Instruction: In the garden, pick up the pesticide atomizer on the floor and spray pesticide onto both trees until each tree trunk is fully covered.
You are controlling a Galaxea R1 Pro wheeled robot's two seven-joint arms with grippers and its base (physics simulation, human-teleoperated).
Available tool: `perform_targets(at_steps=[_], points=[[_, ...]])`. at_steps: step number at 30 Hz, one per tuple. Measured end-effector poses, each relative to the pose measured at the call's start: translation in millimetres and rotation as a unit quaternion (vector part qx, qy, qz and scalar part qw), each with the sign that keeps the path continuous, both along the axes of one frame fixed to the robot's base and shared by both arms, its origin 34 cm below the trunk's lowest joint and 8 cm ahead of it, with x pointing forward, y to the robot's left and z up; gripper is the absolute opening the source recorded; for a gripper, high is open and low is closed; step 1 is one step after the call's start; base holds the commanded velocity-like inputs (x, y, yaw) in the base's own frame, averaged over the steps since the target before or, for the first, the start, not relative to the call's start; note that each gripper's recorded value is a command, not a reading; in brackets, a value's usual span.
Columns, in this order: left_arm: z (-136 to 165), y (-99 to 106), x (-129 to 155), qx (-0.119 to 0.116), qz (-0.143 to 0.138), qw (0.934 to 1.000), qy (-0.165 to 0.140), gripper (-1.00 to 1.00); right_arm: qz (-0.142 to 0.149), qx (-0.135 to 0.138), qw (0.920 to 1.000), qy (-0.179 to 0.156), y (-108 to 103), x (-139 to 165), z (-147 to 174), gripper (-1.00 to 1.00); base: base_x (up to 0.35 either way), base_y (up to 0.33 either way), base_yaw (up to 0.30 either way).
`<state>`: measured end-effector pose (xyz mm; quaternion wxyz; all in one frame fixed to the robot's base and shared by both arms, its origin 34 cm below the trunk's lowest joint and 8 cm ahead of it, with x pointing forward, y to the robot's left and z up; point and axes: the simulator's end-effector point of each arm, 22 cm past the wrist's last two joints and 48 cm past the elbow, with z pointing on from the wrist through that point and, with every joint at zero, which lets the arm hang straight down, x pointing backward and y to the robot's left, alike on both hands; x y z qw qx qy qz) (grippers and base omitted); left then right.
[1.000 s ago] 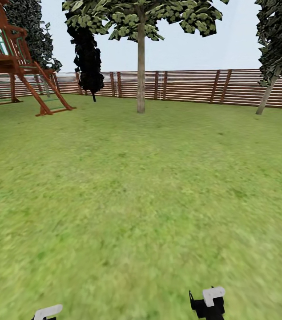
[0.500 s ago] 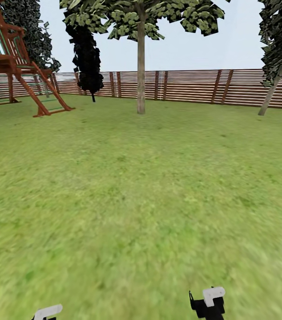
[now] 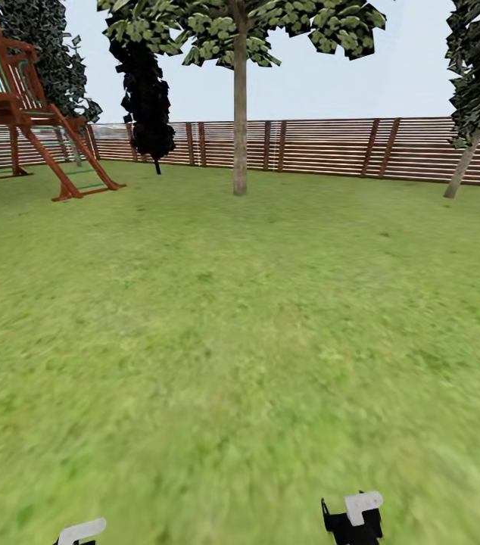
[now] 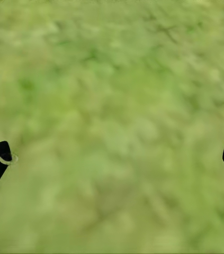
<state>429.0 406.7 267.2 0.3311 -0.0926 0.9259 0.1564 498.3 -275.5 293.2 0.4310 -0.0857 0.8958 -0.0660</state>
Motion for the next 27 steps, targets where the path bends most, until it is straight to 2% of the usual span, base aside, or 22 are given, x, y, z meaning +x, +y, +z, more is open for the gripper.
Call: perform_targets(at_steps=[27], points=[[-0.1, -0.1, -0.2, 0.000, 0.000, 1.0000, 0.000, -1.00, 0.000, 0.001, 1.0000, 0.004, 0.6, -2.6, -1.8, 1.00, 0.340, 0.000, 0.000]])
